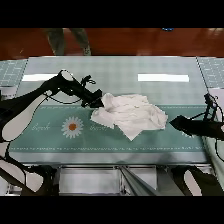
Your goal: Fold the shirts.
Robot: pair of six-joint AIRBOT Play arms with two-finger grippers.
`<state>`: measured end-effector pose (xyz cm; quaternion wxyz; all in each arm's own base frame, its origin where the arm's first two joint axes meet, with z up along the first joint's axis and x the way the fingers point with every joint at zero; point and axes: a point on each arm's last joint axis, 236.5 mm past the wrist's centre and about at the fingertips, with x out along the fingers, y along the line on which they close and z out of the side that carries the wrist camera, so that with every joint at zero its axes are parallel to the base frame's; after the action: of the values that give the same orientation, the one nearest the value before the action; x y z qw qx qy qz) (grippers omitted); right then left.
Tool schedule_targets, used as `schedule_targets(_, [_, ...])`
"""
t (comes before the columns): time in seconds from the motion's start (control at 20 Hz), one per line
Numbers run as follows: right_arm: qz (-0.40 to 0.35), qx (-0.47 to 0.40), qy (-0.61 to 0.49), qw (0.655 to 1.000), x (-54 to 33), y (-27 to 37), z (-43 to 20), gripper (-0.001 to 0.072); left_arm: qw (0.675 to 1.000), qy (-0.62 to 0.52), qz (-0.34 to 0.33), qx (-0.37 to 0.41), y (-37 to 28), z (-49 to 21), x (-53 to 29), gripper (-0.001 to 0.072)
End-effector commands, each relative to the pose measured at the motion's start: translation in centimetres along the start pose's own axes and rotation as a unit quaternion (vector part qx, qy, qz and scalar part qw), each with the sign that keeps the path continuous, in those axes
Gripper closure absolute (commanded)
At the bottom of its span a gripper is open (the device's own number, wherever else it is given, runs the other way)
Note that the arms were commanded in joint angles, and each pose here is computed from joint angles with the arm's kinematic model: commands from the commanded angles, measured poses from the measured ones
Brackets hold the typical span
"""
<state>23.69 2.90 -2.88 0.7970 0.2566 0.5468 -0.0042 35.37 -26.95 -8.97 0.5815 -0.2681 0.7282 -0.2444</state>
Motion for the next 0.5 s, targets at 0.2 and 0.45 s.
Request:
schedule_targets(0.2, [0.021, 0.056, 0.065, 0.996, 3.1, -0.1, -2.6, 0.0305, 0.997, 0.034, -0.006, 0.063, -1.5, -1.3, -0.3, 0.0691])
schedule_targets(0.45, [0.122, 0.071, 0.05, 0.989, 4.2, 4.1, -0.8, 0.0305, 0.997, 0.04, -0.006, 0.063, -1.5, -1.5, -0.3, 0.0691])
